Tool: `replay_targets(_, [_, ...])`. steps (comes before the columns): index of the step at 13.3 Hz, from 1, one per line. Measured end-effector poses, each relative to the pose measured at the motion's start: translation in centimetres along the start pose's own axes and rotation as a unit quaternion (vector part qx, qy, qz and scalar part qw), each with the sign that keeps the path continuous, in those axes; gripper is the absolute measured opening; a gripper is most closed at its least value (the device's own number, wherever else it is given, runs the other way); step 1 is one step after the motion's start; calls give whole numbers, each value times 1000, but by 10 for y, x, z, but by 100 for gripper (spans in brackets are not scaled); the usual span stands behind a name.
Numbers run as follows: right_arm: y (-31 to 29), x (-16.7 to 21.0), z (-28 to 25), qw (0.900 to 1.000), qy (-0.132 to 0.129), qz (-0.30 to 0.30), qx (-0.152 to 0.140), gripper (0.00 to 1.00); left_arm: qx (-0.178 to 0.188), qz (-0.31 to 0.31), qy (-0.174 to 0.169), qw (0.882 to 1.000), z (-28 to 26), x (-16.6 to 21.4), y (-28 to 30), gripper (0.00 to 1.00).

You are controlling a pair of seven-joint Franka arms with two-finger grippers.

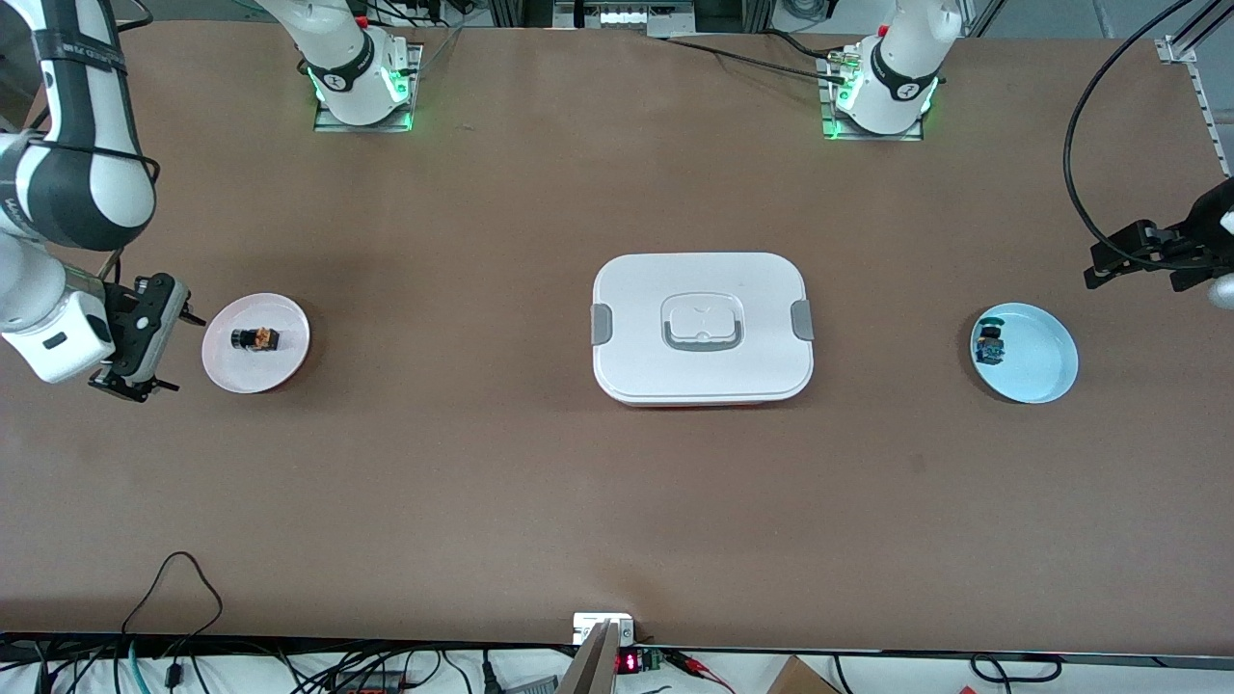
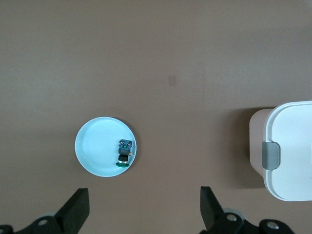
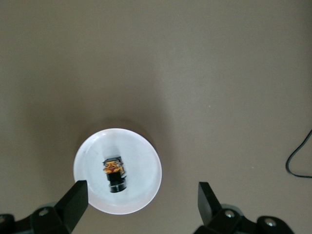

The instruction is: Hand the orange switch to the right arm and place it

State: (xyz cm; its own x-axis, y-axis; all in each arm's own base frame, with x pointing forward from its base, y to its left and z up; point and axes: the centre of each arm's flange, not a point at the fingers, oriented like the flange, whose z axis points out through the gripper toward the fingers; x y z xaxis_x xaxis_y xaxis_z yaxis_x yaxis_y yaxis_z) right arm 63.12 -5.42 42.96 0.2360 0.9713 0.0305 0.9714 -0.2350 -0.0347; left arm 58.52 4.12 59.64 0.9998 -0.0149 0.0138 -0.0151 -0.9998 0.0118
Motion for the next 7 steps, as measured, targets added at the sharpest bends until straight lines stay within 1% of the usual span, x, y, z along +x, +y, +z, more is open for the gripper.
replay_targets(2, [-3, 6, -19, 997, -4, 66, 26, 100, 0, 0, 0, 1000, 0, 0, 0, 100])
replay_targets(3, [-6, 9, -28, 993, -8, 112, 41, 100, 0, 0, 0, 1000, 0, 0, 0, 100])
replay_targets(4, [-9, 12, -36, 986, -14, 160, 53, 100, 0, 0, 0, 1000, 0, 0, 0, 100])
replay_targets(5, [-13, 15, -42, 975, -22, 212, 67, 100, 0, 0, 0, 1000, 0, 0, 0, 100])
replay_targets(6, [-18, 18, -47, 961, -33, 264, 81, 100, 0, 0, 0, 1000, 0, 0, 0, 100])
replay_targets(7, [-22, 20, -51, 945, -44, 312, 92, 100, 0, 0, 0, 1000, 0, 0, 0, 100])
